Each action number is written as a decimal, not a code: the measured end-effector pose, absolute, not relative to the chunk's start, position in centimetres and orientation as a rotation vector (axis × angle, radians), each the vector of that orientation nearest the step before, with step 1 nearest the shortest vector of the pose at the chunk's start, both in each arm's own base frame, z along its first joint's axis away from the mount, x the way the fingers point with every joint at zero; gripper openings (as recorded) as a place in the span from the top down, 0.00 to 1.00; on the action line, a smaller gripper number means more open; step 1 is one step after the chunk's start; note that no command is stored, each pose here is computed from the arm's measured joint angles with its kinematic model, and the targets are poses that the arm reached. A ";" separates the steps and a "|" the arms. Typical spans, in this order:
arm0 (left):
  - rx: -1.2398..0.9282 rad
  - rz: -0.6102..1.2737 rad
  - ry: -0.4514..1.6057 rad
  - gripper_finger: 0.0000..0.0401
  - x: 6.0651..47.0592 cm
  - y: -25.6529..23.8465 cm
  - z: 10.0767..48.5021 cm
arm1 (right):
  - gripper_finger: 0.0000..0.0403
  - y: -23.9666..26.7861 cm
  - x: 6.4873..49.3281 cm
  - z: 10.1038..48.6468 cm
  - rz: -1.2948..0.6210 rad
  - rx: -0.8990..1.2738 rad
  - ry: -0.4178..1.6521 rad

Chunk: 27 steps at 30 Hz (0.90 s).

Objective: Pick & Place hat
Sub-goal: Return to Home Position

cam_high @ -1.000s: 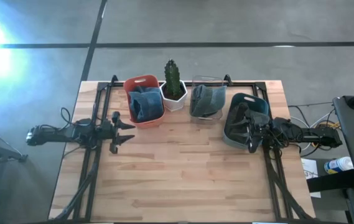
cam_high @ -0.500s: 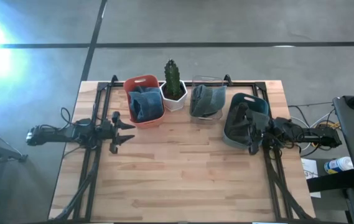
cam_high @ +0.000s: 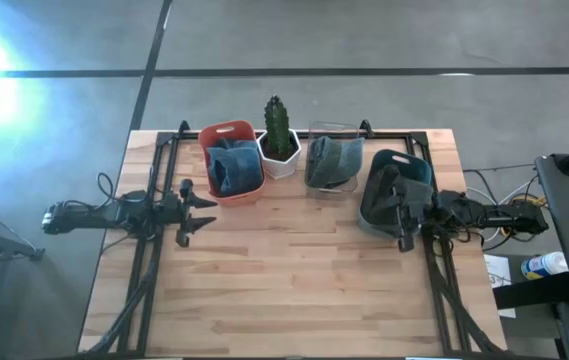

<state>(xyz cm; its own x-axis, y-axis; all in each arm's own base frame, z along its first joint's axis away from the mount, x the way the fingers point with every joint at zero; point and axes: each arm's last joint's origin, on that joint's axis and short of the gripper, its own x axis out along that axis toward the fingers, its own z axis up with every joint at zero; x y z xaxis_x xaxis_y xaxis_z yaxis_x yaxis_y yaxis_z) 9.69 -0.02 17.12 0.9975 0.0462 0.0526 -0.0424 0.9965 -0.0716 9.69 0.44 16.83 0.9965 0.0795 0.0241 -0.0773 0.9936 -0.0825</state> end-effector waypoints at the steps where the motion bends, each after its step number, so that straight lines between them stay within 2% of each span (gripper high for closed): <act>1: -0.070 0.044 -0.054 0.52 9.7 0.0 17.1 | 0.48 0.4 9.7 16.8 0.074 -0.082 -0.027; 15: -0.070 0.044 -0.055 0.52 9.7 0.0 17.1 | 0.48 0.4 9.7 16.8 0.055 0.113 -0.020; 27: -0.070 0.044 -0.055 0.52 9.7 0.0 17.1 | 0.48 0.4 9.8 16.7 0.054 0.098 -0.005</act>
